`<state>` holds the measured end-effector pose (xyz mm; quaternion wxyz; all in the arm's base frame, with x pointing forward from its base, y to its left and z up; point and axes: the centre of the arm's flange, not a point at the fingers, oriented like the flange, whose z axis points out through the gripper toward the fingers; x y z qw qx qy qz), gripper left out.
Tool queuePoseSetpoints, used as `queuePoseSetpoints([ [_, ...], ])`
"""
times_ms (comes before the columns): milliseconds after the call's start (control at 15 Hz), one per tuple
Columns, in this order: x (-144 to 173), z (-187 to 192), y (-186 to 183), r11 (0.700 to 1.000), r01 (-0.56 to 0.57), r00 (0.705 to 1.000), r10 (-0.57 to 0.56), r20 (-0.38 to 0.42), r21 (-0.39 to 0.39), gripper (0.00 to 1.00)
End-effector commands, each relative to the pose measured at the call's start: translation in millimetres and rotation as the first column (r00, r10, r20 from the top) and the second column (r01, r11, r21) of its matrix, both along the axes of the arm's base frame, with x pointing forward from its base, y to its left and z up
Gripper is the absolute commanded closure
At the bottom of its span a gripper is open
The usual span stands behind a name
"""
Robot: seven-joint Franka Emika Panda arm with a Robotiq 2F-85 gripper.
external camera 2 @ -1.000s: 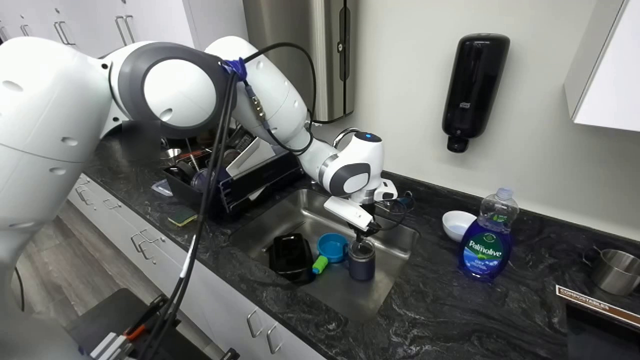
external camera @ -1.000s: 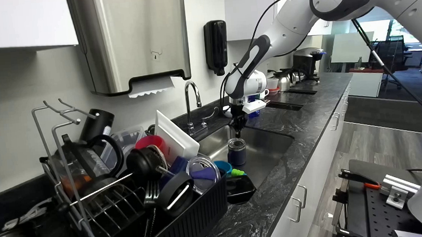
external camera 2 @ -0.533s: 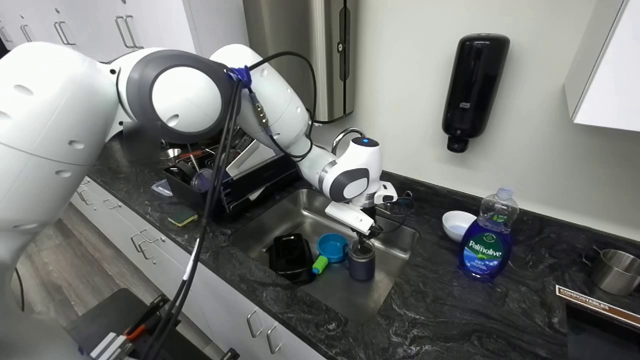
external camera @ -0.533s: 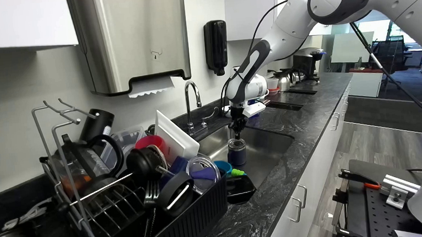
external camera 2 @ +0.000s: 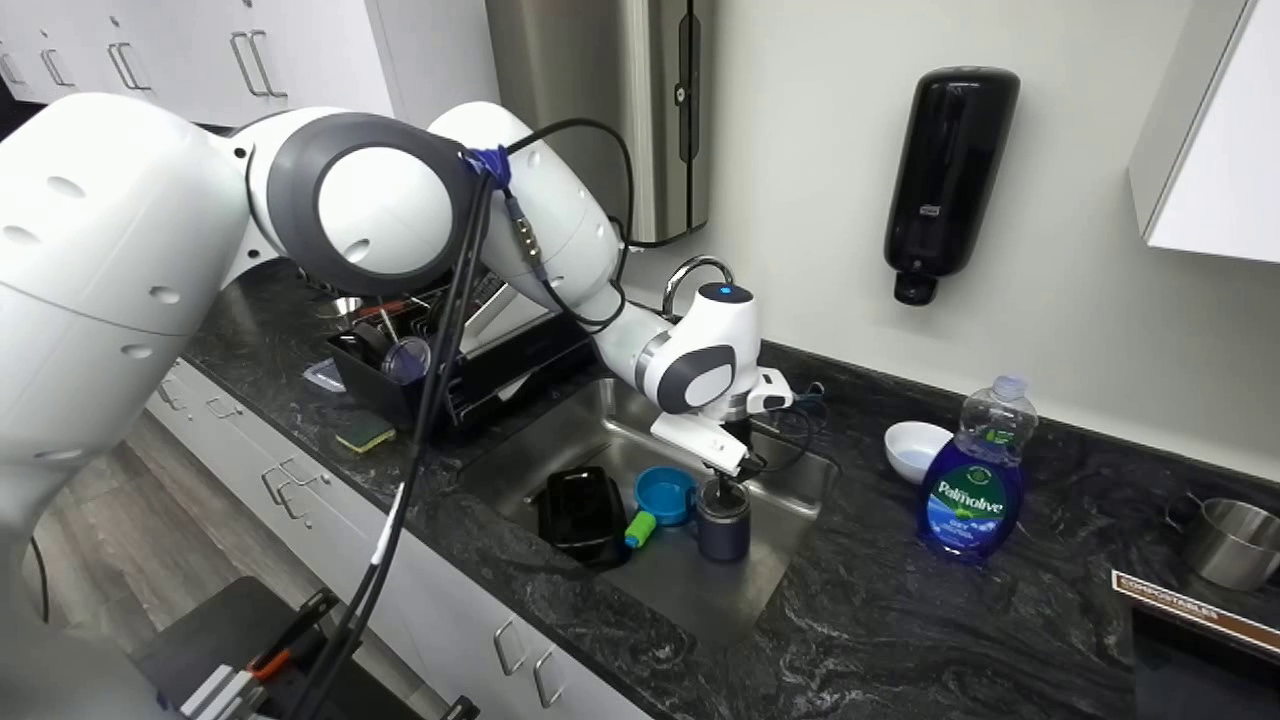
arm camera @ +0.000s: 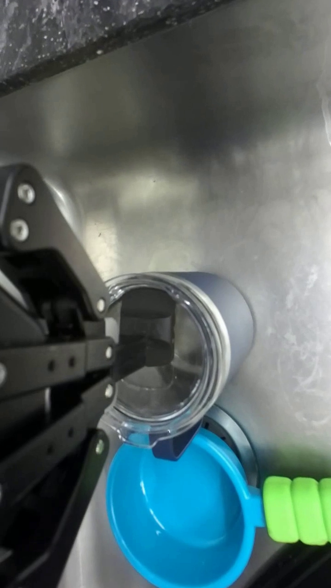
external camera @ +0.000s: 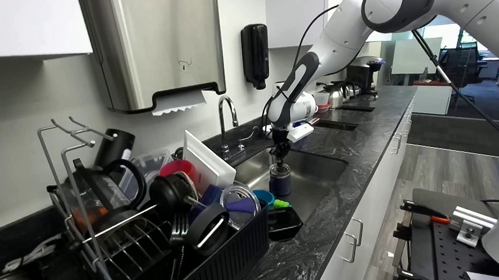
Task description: Pick up the lid and put it on the cup in the sink
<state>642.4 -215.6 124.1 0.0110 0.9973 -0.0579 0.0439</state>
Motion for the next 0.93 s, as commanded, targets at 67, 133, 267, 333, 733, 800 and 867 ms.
queuePoseSetpoints([
  [67, 2.9, -8.1, 3.6, 0.999, -0.027, 0.999, 0.027, 0.018, -0.025, 1.0],
  [133, 3.1, -9.5, 4.4, 0.999, -0.029, 0.999, 0.03, 0.019, -0.027, 1.0],
  [267, 2.9, -13.2, 5.6, 0.999, -0.033, 0.999, 0.034, 0.019, -0.03, 1.0],
  [333, 3.5, -14.9, 6.3, 0.999, -0.036, 0.999, 0.037, 0.016, -0.032, 1.0],
  [733, 4.7, -25.0, 11.3, 0.997, -0.058, 0.998, 0.058, -0.008, -0.04, 1.0],
  [800, 5.2, -25.8, 11.3, 0.997, -0.062, 0.998, 0.061, -0.011, -0.042, 1.0],
  [867, 5.8, -26.8, 11.0, 0.997, -0.065, 0.998, 0.064, -0.013, -0.044, 1.0],
])
